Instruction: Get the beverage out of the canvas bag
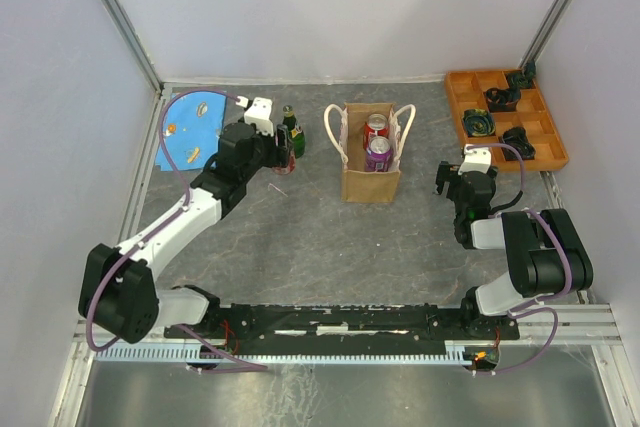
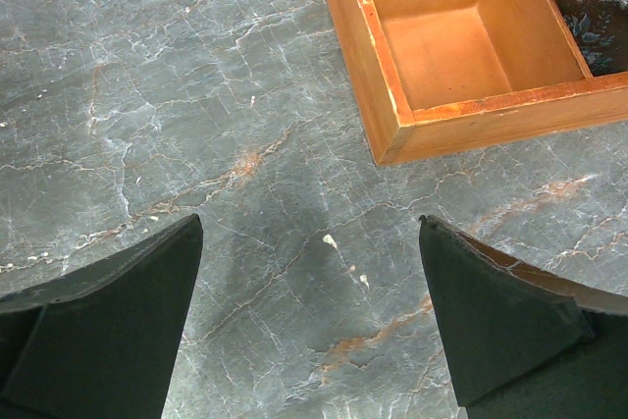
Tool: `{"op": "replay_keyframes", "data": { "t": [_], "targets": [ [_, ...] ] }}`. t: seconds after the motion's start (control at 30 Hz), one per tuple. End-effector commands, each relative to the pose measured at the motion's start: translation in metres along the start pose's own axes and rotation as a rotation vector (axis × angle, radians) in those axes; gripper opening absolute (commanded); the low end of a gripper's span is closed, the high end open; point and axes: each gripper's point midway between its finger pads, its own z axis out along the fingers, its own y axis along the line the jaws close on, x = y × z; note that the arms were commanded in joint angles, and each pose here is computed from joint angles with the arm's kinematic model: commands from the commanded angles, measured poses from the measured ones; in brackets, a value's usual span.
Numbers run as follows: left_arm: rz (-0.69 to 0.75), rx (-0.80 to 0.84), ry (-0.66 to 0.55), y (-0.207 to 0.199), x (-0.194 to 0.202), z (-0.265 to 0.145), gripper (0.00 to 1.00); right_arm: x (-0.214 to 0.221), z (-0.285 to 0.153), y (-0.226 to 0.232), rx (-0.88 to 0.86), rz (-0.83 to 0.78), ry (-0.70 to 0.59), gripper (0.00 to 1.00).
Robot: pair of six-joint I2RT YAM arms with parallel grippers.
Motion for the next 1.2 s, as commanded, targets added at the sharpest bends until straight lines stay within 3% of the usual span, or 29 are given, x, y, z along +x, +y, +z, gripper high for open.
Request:
{"op": "replay_keyframes", "data": {
  "t": [0.0, 0.73, 0.8, 0.87, 0.9, 0.97, 1.0, 1.03, 1.17],
  "targets": [
    [-0.071, 0.024, -0.215, -0.008, -0.049, 0.012, 0.03, -0.022, 0.005, 0.002, -0.007, 0.012, -0.060, 0.99],
    [-0.077, 0.021, -0.028, -0.007, 0.025, 0.055, 0.03, -0.022, 0.005, 0.002, -0.005, 0.012, -0.059, 0.99],
    [-0.085, 0.007, -0.006, -0.005, 0.031, 0.056, 0.07, -0.022, 0.005, 0.002, -0.007, 0.012, -0.059, 0.99],
    [-0.087, -0.001, 0.022, -0.004, 0.036, 0.056, 0.22, -0.022, 0.005, 0.002, -0.006, 0.011, -0.060, 0.99],
    [-0.089, -0.006, 0.034, -0.003, 0.038, 0.056, 0.35, -0.022, 0.005, 0.002, -0.007, 0.010, -0.060, 0.99],
    [-0.091, -0.014, 0.046, -0.002, 0.041, 0.055, 0.67, -0.022, 0.005, 0.002, -0.006, 0.011, -0.060, 0.99],
    [-0.092, -0.016, 0.049, -0.002, 0.041, 0.054, 0.94, -0.022, 0.005, 0.002, -0.006, 0.011, -0.059, 0.99],
    [-0.097, -0.020, 0.051, -0.001, 0.041, 0.052, 1.00, -0.022, 0.005, 0.002, -0.006, 0.011, -0.060, 0.99],
    [-0.107, -0.024, 0.039, -0.001, 0.033, 0.045, 0.99, -0.022, 0.005, 0.002, -0.006, 0.011, -0.059, 0.99]
  ]
}}
